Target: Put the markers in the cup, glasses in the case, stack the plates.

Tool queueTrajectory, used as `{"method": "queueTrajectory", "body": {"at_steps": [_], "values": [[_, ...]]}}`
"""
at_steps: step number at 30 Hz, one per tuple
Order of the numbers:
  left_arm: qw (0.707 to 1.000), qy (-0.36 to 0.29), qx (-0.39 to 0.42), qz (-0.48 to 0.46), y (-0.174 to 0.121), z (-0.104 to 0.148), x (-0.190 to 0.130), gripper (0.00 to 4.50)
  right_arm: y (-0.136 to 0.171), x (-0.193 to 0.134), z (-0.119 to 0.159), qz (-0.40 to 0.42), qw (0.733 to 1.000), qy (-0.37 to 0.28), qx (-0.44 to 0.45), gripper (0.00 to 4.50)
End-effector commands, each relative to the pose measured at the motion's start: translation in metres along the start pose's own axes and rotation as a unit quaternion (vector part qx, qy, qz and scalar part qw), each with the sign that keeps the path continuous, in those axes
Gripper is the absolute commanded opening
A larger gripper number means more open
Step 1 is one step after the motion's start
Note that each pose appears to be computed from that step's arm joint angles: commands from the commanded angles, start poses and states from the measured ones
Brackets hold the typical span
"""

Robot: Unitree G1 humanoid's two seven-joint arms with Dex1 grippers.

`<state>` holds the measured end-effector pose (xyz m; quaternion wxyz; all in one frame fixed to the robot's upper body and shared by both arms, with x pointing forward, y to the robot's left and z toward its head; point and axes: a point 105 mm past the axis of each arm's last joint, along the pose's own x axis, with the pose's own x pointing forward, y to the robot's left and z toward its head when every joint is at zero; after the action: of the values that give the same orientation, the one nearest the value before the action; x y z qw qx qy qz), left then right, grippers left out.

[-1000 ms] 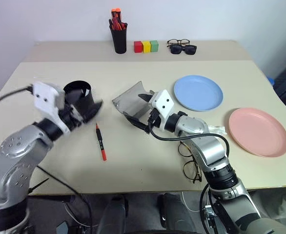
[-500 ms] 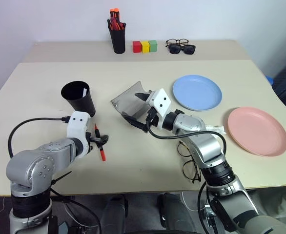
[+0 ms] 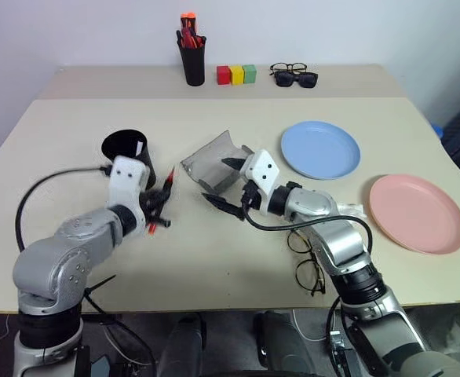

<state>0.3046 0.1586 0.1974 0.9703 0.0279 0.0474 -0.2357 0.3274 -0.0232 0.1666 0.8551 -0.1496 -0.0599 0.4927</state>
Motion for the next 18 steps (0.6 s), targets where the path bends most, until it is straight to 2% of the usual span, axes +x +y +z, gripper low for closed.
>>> {"method": "queueTrajectory", "body": {"at_steps": [1, 4, 7, 11, 18], "values": [[0.983, -0.181, 0.029, 0.013, 0.010, 0.074, -0.009, 0.03, 0.002, 0.001, 0.016, 0.008, 0.999, -0.027, -0.016, 4.50], [0.961, -0.250, 0.033, 0.109, 0.042, 0.107, -0.009, 0.03, 0.005, 0.004, 0.020, 0.015, 0.999, -0.033, -0.015, 4.50], [0.935, -0.267, 0.088, 0.216, 0.074, 0.122, -0.007, 0.03, 0.008, 0.009, 0.025, 0.018, 0.999, -0.045, -0.012, 4.50], [0.925, -0.238, 0.140, 0.261, 0.096, 0.100, 0.009, 0.03, 0.014, 0.015, 0.031, 0.023, 0.998, -0.058, -0.009, 4.50], [0.937, -0.221, 0.125, 0.239, 0.097, 0.068, 0.020, 0.03, 0.013, 0.014, 0.033, 0.018, 0.998, -0.060, -0.010, 4.50]]}}
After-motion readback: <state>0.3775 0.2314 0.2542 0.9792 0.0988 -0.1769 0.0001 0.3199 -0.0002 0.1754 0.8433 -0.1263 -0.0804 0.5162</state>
